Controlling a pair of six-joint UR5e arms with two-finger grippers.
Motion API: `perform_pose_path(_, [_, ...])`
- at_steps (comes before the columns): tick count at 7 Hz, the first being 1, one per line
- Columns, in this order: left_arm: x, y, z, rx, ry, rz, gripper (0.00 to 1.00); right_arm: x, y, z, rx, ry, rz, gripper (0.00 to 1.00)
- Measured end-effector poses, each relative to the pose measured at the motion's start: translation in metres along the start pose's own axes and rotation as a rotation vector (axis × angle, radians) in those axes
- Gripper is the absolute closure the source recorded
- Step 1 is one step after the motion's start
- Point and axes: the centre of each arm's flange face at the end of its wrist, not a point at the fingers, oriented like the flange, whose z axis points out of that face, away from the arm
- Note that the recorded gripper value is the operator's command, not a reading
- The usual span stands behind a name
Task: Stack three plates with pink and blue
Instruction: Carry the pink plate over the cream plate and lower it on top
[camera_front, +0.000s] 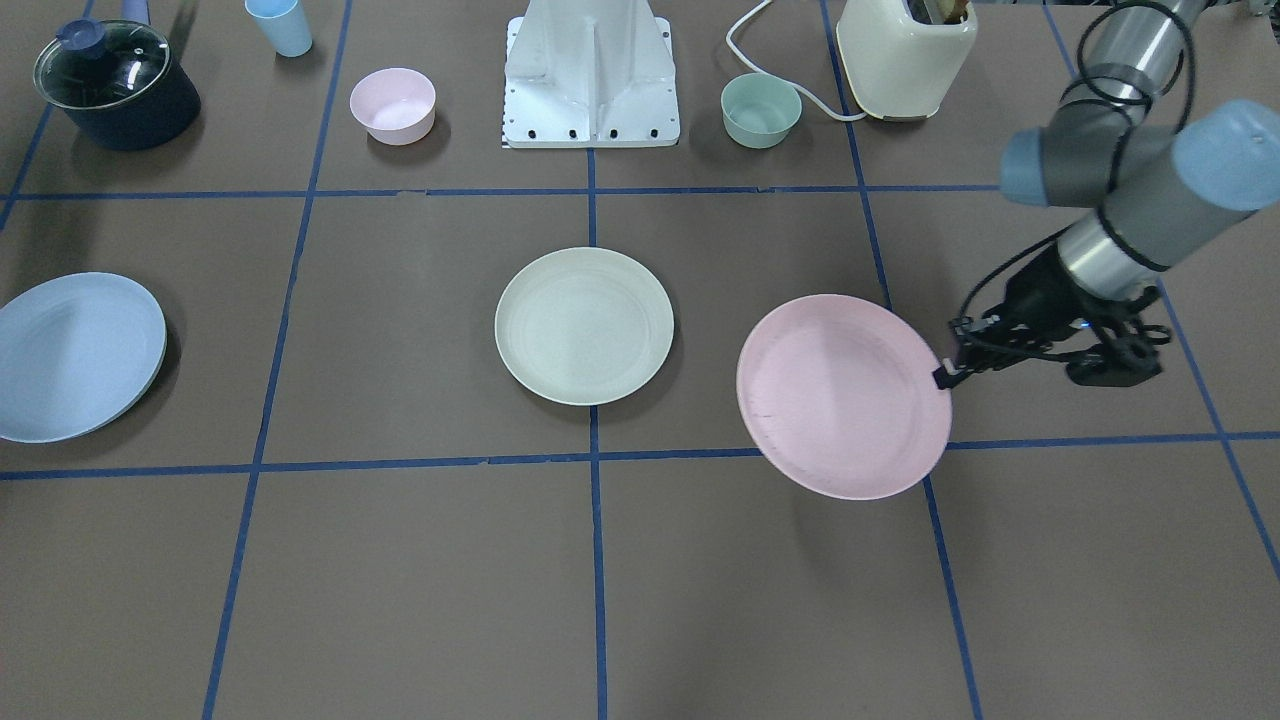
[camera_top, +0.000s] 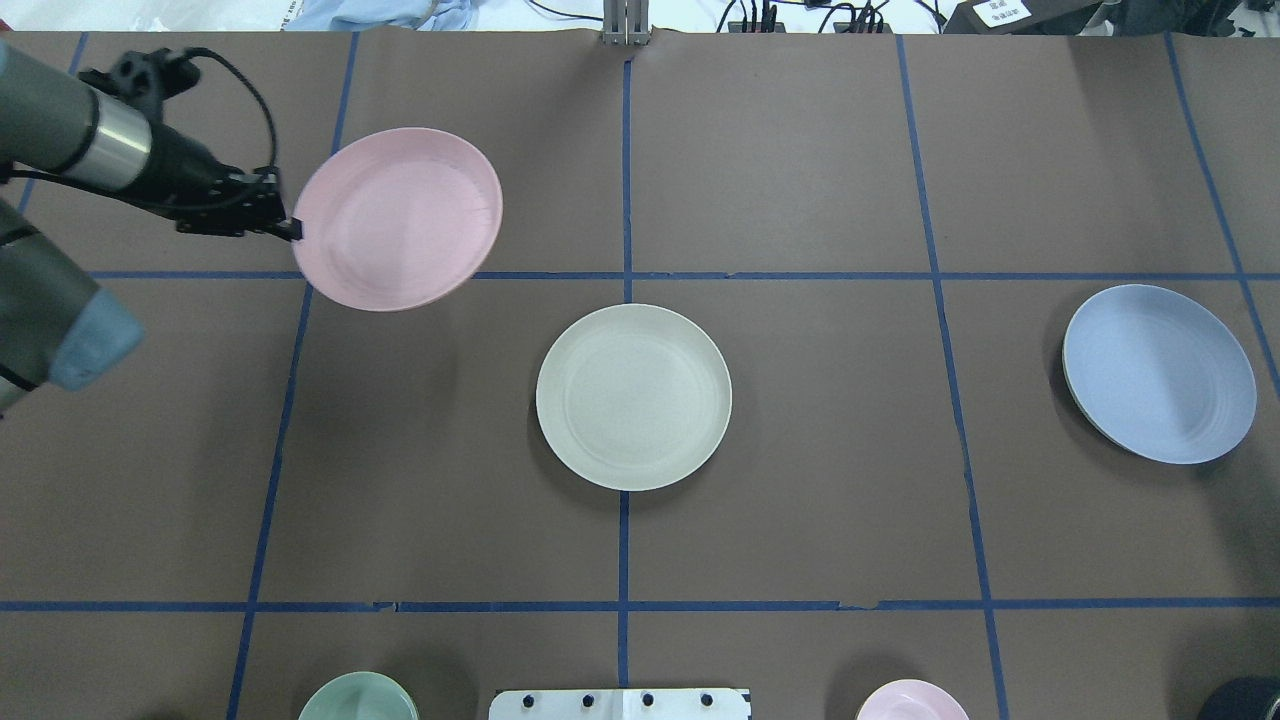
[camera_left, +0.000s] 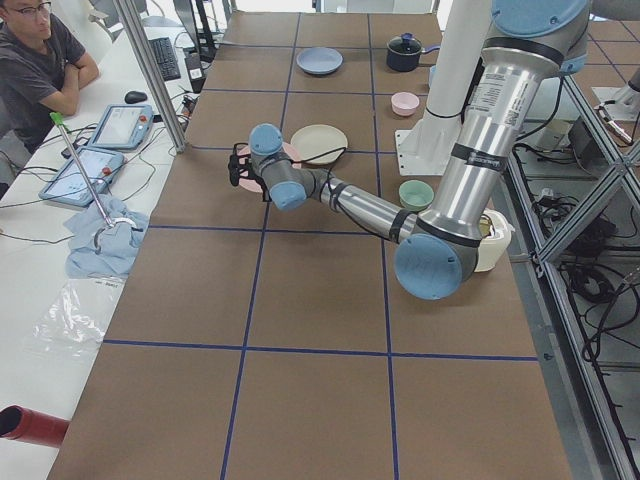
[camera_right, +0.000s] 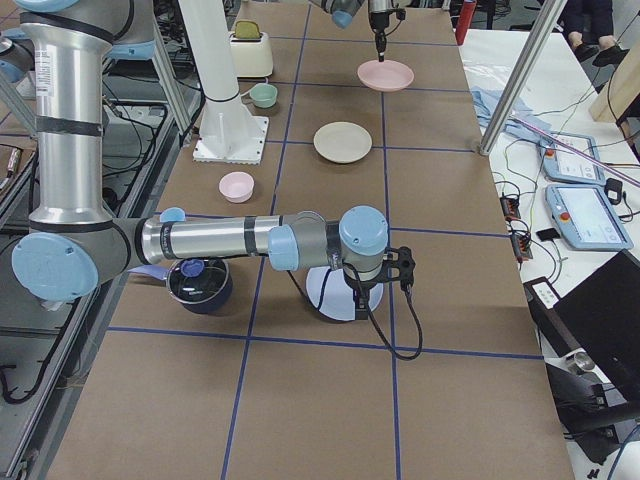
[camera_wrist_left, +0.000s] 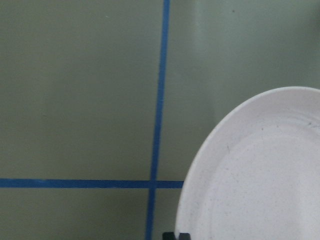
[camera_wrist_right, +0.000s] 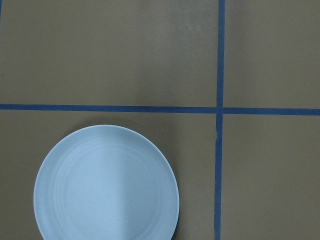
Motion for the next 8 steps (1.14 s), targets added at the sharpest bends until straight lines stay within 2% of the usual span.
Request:
perform_pose_path(1, [0.058, 0.034, 0.037, -0.025, 0.009, -0.069, 1.00, -0.001, 0.000, 0.000, 0.000, -0.001, -0.001, 0.00])
perform_pose_path(3, [0.135, 0.098, 0.083, -0.060, 0.012, -0.148, 1.00, -0.001, 0.000, 0.000, 0.000, -0.002, -0.002, 0.00])
perform_pose_path(5, [0.158, 0.146, 0.115, -0.078, 0.000, -0.157, 1.00, -0.001, 0.000, 0.000, 0.000, -0.003, -0.002, 0.00])
perform_pose_path(8, [0.151, 0.164, 0.126, -0.092, -0.017, -0.147, 1.00, -0.002, -0.001, 0.000, 0.000, -0.001, -0.003, 0.00])
